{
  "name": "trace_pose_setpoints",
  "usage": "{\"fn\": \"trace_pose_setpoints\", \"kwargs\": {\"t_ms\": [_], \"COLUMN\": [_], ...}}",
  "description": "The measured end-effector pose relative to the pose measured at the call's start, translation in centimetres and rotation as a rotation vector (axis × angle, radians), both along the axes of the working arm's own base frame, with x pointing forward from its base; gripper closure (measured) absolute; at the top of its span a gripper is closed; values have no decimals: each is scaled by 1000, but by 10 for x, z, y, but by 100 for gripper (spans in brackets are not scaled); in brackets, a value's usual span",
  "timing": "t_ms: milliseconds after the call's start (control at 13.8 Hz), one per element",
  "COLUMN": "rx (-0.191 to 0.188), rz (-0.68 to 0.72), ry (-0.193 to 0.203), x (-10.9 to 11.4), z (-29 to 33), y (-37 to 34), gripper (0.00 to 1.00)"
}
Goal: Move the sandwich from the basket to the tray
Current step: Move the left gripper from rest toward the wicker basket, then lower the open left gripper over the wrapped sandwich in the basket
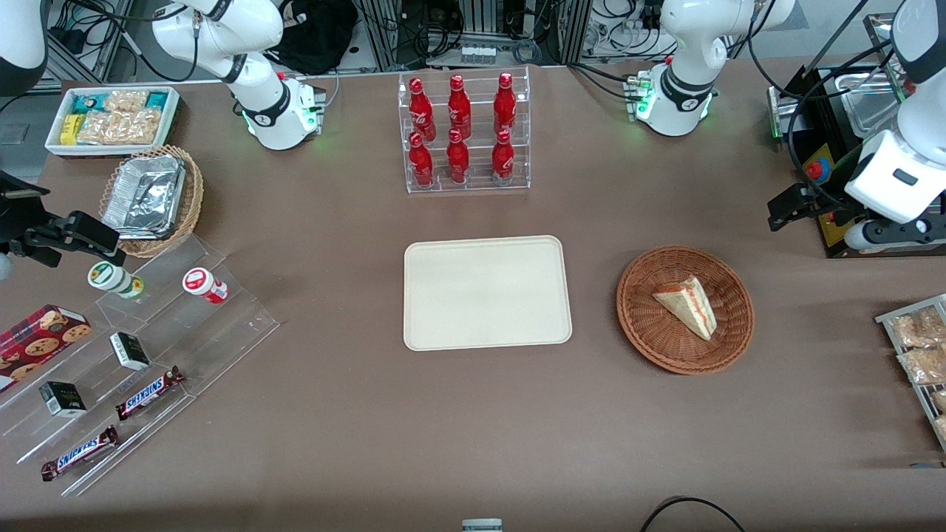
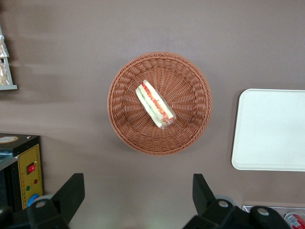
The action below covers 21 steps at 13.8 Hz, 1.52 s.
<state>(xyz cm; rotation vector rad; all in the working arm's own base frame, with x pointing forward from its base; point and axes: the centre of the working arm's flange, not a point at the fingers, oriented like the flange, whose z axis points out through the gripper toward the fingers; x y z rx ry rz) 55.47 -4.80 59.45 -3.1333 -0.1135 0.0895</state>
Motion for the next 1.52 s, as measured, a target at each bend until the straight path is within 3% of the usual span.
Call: {"fn": "trace_pose_setpoints", "kwargs": {"t_ms": [289,579,868,1520], "rx": [13,26,41,28], "rz": [56,355,625,719], "ry": [51,5,15,12], "x": [16,28,21,-1], "z": [-41,-108,-146,-252], "y": [2,1,1,-13], "gripper": [0,0,0,0]}}
